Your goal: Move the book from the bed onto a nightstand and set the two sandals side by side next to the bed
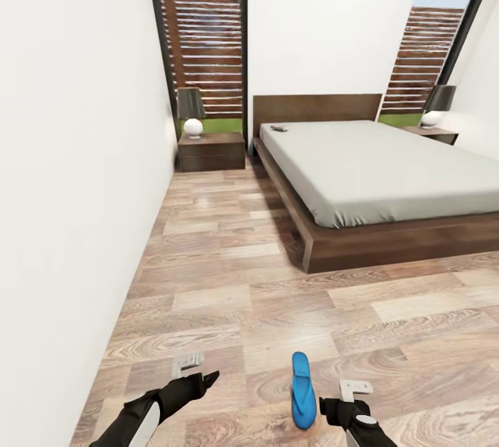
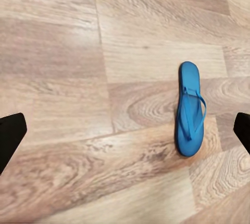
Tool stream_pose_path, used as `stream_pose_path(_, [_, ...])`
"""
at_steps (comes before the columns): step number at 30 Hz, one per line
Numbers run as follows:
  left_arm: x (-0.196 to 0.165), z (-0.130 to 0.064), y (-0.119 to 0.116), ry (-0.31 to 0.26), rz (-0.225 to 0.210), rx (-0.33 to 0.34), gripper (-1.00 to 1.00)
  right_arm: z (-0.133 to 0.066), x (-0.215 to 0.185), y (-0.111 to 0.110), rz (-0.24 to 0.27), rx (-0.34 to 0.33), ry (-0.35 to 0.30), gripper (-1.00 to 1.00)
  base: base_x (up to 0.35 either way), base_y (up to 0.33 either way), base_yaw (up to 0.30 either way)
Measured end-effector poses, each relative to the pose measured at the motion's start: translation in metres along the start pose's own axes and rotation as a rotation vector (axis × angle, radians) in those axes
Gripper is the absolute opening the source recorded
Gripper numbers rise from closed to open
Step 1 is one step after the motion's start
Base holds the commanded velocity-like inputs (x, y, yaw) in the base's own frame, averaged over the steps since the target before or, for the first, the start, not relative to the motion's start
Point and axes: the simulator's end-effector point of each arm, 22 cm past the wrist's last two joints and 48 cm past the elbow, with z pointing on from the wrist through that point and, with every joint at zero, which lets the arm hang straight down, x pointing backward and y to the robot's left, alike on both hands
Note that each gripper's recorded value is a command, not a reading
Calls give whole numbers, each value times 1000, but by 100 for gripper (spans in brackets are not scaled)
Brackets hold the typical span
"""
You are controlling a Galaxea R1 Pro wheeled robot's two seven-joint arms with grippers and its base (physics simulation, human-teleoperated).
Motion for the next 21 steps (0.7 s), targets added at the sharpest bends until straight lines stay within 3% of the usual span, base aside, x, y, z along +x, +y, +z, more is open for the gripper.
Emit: stream_pose_path(21, [37, 15, 21, 72, -35, -25, 100, 17, 43, -1, -8, 6, 89, 100, 0, 0, 0])
